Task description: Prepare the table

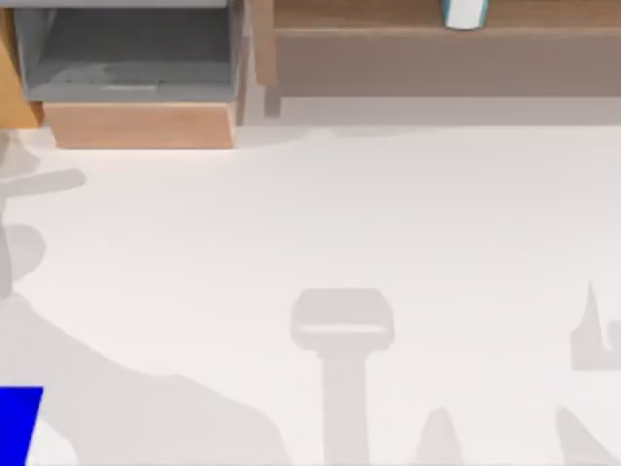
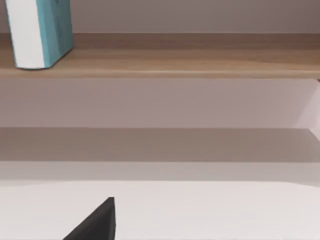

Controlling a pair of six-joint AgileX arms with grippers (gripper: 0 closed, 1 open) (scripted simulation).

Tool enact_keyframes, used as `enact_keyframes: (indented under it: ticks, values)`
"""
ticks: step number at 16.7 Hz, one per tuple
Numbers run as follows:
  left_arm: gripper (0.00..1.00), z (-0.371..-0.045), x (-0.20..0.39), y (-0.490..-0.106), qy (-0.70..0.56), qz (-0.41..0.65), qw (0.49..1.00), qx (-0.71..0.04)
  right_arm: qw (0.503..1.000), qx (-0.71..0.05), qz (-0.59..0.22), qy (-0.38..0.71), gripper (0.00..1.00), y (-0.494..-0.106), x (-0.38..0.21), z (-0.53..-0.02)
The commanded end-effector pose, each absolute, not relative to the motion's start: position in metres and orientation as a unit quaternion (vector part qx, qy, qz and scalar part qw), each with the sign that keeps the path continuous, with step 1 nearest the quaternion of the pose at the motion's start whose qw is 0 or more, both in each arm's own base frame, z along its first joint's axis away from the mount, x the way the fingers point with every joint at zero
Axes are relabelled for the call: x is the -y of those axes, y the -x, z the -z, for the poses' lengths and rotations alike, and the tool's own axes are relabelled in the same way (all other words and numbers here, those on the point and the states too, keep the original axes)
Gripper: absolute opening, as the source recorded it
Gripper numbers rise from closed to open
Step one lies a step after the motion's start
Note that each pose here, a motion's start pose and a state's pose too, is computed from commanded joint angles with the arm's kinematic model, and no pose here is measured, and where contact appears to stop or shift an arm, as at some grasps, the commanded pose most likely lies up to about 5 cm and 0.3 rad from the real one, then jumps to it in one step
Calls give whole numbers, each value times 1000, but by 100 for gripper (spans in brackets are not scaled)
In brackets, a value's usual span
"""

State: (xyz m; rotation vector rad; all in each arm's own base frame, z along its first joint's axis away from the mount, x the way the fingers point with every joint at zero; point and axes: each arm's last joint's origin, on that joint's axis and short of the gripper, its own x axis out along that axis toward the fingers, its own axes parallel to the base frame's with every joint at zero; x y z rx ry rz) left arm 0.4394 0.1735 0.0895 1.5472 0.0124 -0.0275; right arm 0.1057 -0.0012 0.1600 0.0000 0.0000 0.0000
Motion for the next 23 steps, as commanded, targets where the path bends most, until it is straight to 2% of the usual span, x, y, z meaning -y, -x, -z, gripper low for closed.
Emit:
enact_keyframes:
  ticks: [1, 2, 9, 10, 19, 23]
  values:
    - [98, -89, -174, -439, -699, 12, 715, -6, 1000, 0, 0, 0, 100, -106, 1, -160]
    - [100, -89, -174, -439, -699, 12, 715, -6, 1000, 0, 0, 0, 100, -106, 1, -160]
    - [100, -89, -174, -439, -699, 12, 715, -6, 1000, 0, 0, 0, 100, -106, 1, -160]
    - [100, -76, -174, -434, -690, 25, 723, -22, 1000, 0, 0, 0, 100, -106, 1, -160]
    - [100, -77, -175, -397, -691, 24, 722, -21, 1000, 0, 0, 0, 100, -106, 1, -160]
    - [100, -75, -173, -396, -690, 28, 723, -22, 1000, 0, 0, 0, 100, -106, 1, -160]
